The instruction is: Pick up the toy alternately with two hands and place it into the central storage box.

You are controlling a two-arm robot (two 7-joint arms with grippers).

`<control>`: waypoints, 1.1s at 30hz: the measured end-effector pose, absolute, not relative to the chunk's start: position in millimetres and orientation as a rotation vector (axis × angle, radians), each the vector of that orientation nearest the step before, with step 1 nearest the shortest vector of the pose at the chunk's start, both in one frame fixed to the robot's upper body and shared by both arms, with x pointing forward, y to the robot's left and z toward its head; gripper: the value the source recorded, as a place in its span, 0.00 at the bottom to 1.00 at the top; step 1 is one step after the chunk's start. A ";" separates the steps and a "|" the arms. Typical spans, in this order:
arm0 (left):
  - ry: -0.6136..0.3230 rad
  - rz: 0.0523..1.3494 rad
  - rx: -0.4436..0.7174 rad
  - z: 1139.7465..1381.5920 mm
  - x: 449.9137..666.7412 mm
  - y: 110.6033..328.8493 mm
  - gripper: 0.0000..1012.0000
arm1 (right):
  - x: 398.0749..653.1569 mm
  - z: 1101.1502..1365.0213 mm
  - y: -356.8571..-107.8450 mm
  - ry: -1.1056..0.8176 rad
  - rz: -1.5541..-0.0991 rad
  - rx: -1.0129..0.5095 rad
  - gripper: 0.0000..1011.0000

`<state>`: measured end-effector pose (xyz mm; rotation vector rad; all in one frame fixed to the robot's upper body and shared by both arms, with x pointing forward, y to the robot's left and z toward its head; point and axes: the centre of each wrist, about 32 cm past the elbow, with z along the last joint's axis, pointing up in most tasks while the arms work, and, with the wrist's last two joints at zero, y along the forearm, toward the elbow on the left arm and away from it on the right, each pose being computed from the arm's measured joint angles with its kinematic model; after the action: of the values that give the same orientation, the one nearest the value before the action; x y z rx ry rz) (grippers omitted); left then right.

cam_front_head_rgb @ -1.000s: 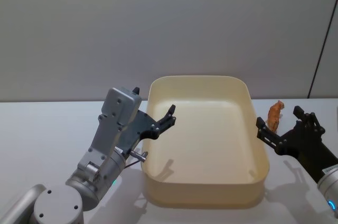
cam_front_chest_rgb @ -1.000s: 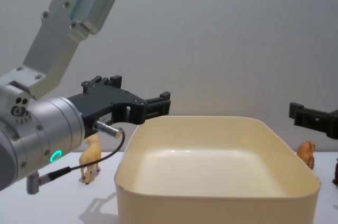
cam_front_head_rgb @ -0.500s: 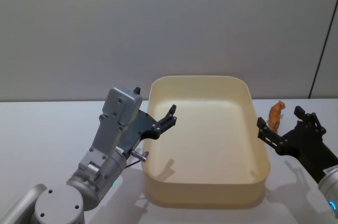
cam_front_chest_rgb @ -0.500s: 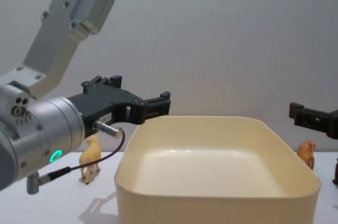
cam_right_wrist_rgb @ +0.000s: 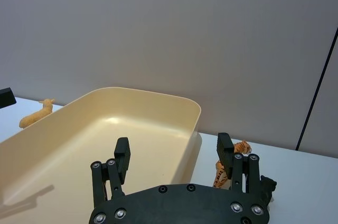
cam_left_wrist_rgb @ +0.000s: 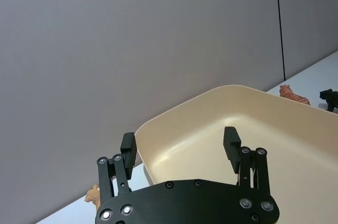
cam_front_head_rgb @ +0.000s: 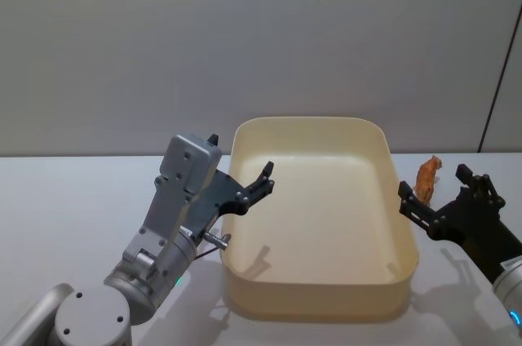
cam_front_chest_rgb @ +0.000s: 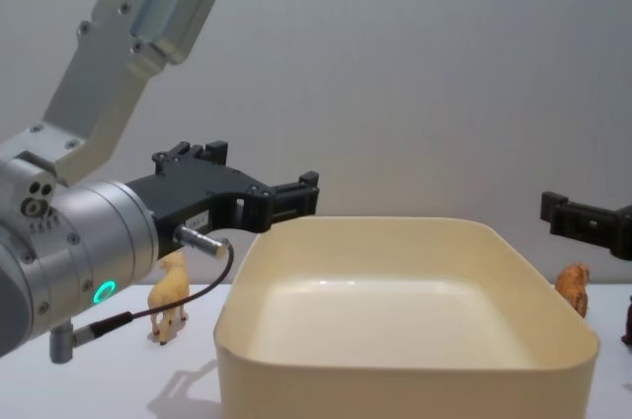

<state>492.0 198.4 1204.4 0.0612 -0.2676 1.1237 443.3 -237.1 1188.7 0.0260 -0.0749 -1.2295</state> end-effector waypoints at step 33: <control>-0.268 1.124 0.061 1204.4 492.0 198.4 0.99 | 443.3 1188.7 -237.1 -0.075 -1.230 0.026 0.99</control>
<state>492.0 198.4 1204.4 0.0612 -0.2676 1.1237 443.3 -237.1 1188.7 0.0260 -0.0749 -1.2295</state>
